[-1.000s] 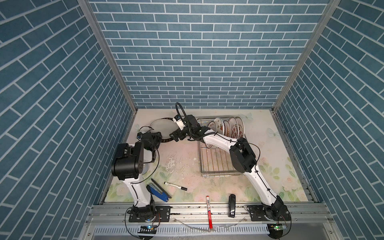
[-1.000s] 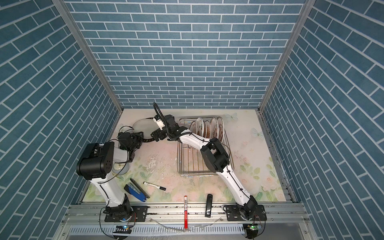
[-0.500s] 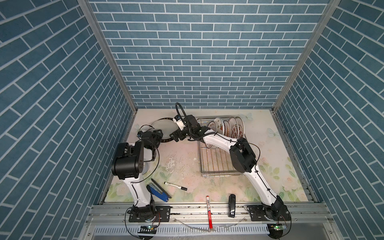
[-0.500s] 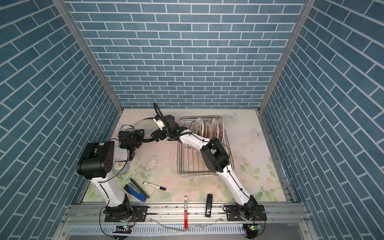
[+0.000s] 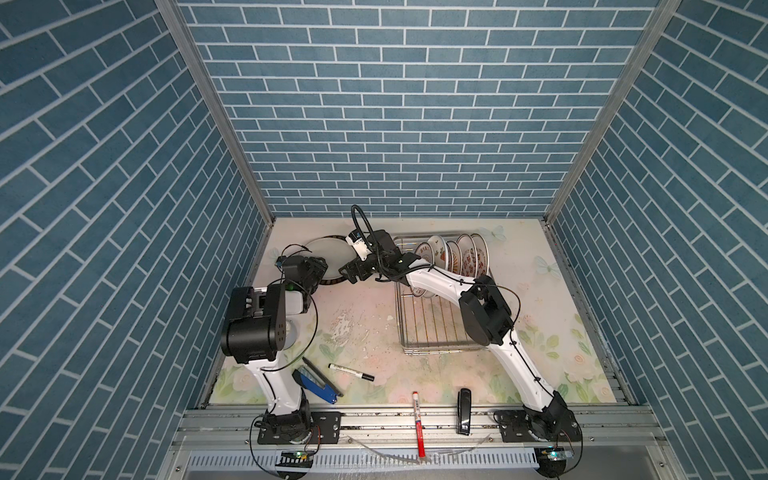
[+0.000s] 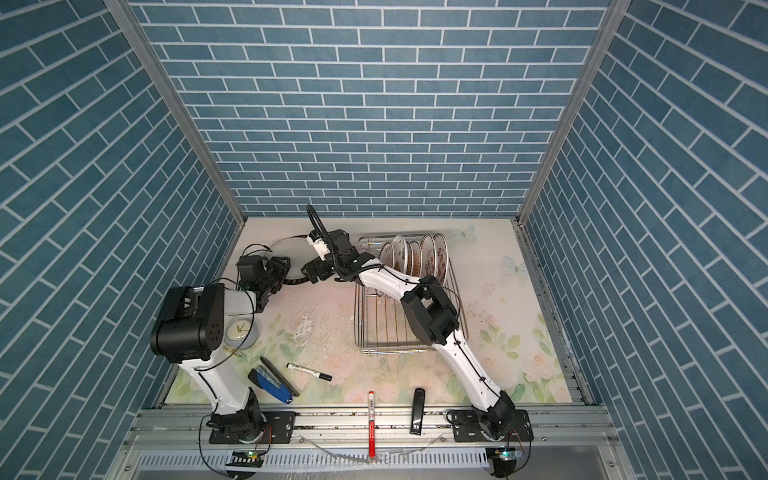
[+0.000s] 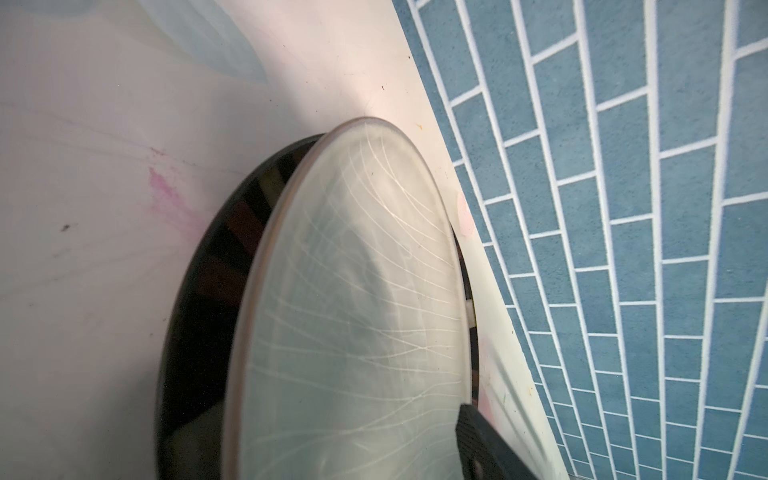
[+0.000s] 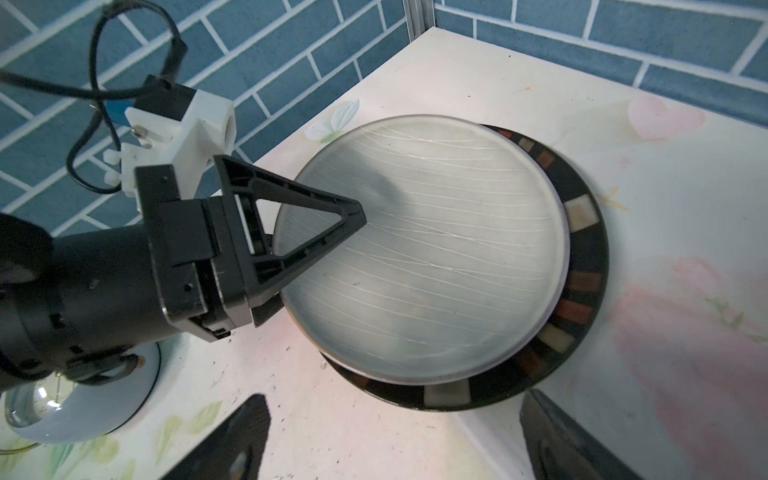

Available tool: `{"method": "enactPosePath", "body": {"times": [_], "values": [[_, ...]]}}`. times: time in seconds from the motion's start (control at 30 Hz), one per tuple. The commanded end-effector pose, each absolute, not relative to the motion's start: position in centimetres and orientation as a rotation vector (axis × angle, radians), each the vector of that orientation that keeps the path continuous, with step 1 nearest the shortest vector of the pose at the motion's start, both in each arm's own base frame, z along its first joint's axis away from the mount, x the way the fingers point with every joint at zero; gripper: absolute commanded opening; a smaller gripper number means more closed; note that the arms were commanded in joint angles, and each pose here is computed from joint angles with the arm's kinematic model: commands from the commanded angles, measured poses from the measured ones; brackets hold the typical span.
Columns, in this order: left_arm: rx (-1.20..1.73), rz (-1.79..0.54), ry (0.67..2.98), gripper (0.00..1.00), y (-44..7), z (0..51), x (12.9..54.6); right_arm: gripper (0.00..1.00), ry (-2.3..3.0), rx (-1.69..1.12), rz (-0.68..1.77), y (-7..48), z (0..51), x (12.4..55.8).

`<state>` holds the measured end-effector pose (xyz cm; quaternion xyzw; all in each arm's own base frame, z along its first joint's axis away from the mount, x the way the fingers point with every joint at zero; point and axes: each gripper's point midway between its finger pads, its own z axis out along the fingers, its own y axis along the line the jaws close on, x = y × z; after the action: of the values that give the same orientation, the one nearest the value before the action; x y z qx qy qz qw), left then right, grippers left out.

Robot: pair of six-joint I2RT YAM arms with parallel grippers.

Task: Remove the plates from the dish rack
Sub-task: 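Lower the large white plate onto the dark-rimmed plate with the right gripper, then open the right gripper and withdraw it from the stacked plates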

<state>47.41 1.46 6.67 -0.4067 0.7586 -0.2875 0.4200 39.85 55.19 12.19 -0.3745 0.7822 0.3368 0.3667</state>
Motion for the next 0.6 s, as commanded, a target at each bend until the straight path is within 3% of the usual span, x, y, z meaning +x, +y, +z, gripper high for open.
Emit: {"method": "enactPosePath", "body": {"times": [0.0, 0.17, 0.57], "values": [[-0.966, -0.658, 1.902, 0.71, 1.99, 8.44, 47.61, 0.95, 1.988, -0.944, 0.907, 55.34, 13.88, 39.66], [-0.963, -0.601, 1.952, 0.77, 2.4, 8.27, 47.65, 0.95, 1.978, -0.93, 0.934, 55.63, 14.29, 39.67], [-0.93, -0.561, 2.0, 0.79, 2.37, 7.89, 47.72, 0.94, 1.979, -0.935, 0.945, 55.64, 14.4, 39.45]]}}
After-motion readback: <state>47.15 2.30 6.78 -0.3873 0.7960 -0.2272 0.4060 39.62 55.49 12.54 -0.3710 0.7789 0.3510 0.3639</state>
